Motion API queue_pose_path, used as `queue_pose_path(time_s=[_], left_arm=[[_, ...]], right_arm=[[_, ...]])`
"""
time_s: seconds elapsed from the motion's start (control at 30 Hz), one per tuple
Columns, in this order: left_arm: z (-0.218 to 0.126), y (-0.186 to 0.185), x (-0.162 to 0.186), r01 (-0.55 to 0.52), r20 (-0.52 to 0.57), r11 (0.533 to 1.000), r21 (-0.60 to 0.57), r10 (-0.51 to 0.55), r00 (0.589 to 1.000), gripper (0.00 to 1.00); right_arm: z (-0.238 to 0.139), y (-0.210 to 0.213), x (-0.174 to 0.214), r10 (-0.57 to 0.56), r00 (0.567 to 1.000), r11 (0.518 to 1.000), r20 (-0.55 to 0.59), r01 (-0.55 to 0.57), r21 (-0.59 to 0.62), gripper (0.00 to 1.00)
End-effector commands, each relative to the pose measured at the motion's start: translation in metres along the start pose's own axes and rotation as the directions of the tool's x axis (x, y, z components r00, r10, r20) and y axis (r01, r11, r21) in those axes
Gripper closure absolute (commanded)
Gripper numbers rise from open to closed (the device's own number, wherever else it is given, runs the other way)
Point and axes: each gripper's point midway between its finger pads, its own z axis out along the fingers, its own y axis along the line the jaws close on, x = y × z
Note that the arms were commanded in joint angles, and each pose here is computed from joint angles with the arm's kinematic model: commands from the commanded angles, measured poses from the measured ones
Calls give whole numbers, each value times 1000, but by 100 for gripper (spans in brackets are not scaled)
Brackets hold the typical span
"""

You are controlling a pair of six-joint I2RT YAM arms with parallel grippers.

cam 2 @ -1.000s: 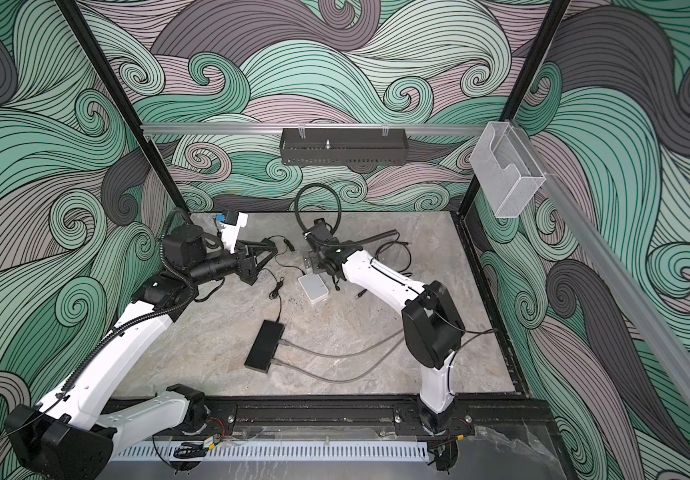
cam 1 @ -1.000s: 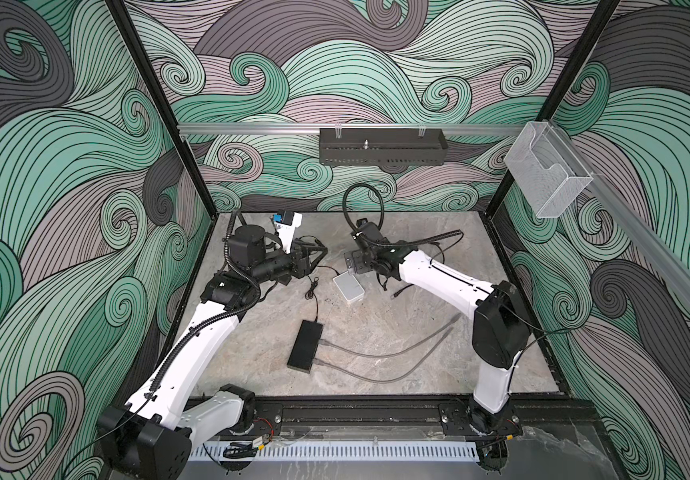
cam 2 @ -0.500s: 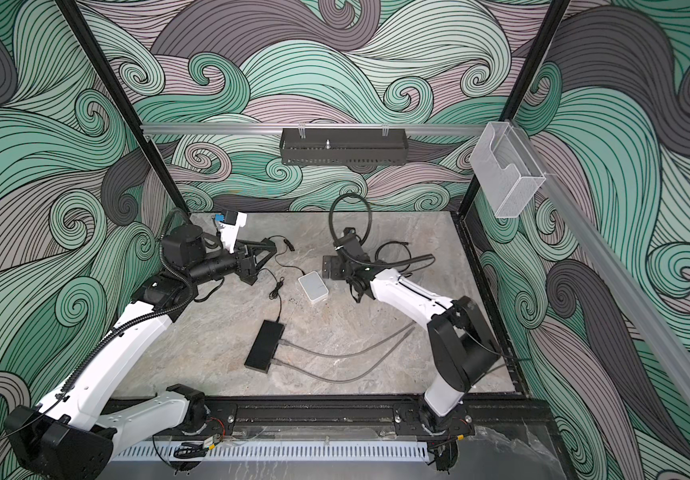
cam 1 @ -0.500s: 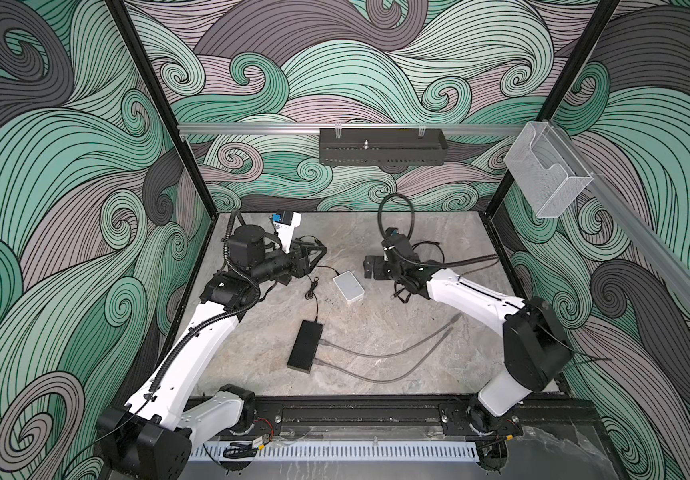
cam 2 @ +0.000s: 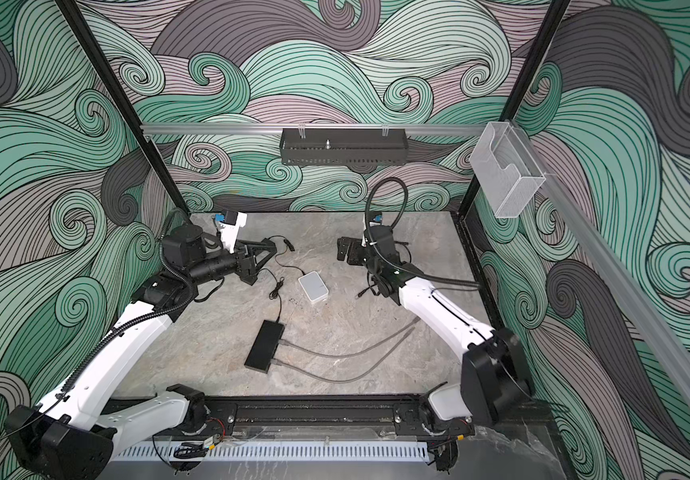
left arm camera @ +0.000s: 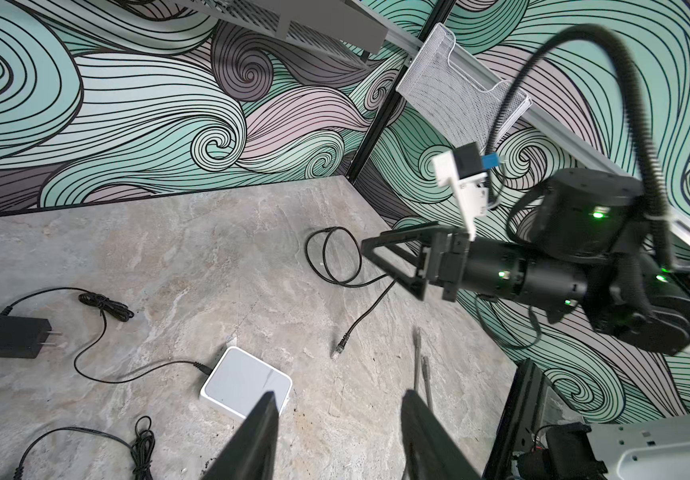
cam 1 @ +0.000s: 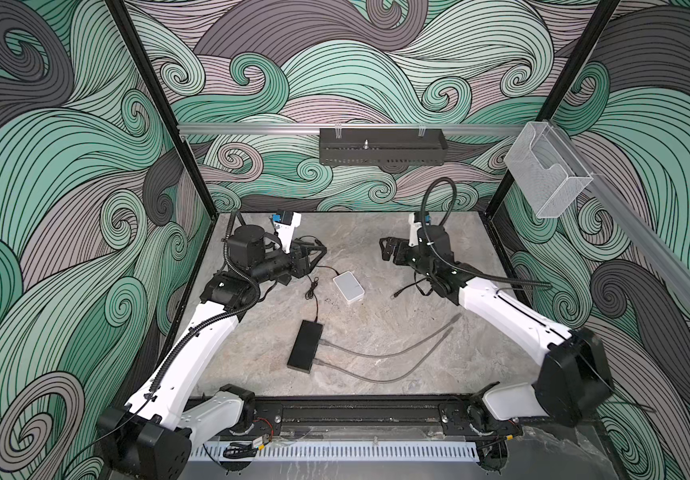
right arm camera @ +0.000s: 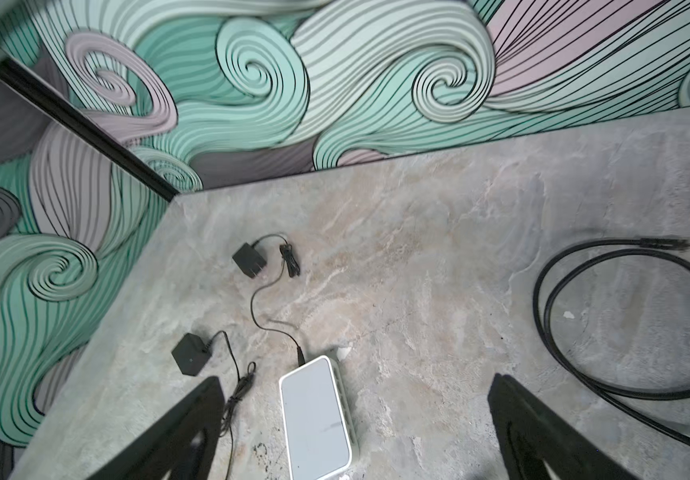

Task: Insert the plug into the switch port

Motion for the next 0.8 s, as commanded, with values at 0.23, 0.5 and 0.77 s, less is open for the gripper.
queue_pose_path(time_s=[0.23, 0.5, 0.77], left_arm=[[4, -2, -7, -3, 12, 999, 54, 3, 1000, 50], [2, -2, -9, -6, 20, 999, 47, 5, 1000, 50], [1, -1, -9, -4, 21, 999, 47, 3, 1000, 50]], right_arm=[[22, 27, 17, 110, 985, 943, -134, -146, -301, 1], [63, 33, 103, -96, 795, 974, -598, -50, -222, 0], [83, 62, 196, -401, 514, 913, -758, 294, -284, 8]])
